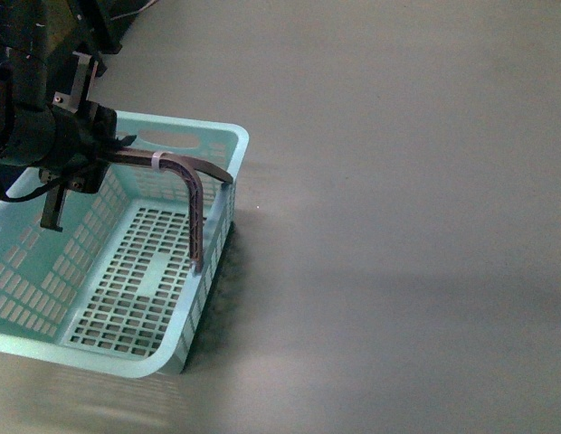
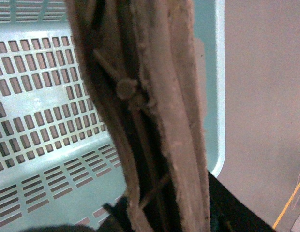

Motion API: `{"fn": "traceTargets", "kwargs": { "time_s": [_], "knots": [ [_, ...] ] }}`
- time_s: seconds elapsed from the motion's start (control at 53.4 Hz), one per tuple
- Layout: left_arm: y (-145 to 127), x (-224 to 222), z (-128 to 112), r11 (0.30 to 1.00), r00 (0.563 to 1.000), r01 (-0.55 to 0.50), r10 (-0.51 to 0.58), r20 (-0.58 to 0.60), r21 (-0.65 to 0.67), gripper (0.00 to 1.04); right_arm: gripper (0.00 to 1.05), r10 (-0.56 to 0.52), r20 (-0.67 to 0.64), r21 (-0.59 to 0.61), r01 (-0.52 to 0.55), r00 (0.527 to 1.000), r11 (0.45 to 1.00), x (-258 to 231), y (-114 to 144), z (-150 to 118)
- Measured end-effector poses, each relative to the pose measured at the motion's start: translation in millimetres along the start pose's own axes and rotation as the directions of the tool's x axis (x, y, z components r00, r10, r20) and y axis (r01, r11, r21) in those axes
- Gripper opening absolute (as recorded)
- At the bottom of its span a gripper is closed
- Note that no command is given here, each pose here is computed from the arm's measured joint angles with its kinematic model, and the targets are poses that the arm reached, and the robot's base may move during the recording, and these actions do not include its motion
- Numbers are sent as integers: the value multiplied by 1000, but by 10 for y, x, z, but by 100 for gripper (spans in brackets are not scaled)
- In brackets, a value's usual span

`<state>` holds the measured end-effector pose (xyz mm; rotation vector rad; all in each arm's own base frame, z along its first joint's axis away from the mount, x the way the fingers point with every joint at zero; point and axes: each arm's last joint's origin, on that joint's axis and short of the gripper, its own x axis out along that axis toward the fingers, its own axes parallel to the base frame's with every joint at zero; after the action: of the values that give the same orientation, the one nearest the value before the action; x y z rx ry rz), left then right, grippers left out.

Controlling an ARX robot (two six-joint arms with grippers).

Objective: Pick lemon and mango into basket

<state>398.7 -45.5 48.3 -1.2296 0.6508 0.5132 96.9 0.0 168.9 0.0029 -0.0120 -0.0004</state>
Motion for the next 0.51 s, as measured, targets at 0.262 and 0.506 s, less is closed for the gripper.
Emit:
{"fn": "traceTargets", "kwargs": {
  "time_s": [0.262,0.506],
  "knots": [
    [-50,-329,9,997,997,75,-75,-30,-4,7,96,0,0,0,0,1000,1000,0,0,0],
    [-85,-1300,155,978,977,196,-201,-66,-76,6,96,0,0,0,0,1000,1000,0,0,0]
  ]
}}
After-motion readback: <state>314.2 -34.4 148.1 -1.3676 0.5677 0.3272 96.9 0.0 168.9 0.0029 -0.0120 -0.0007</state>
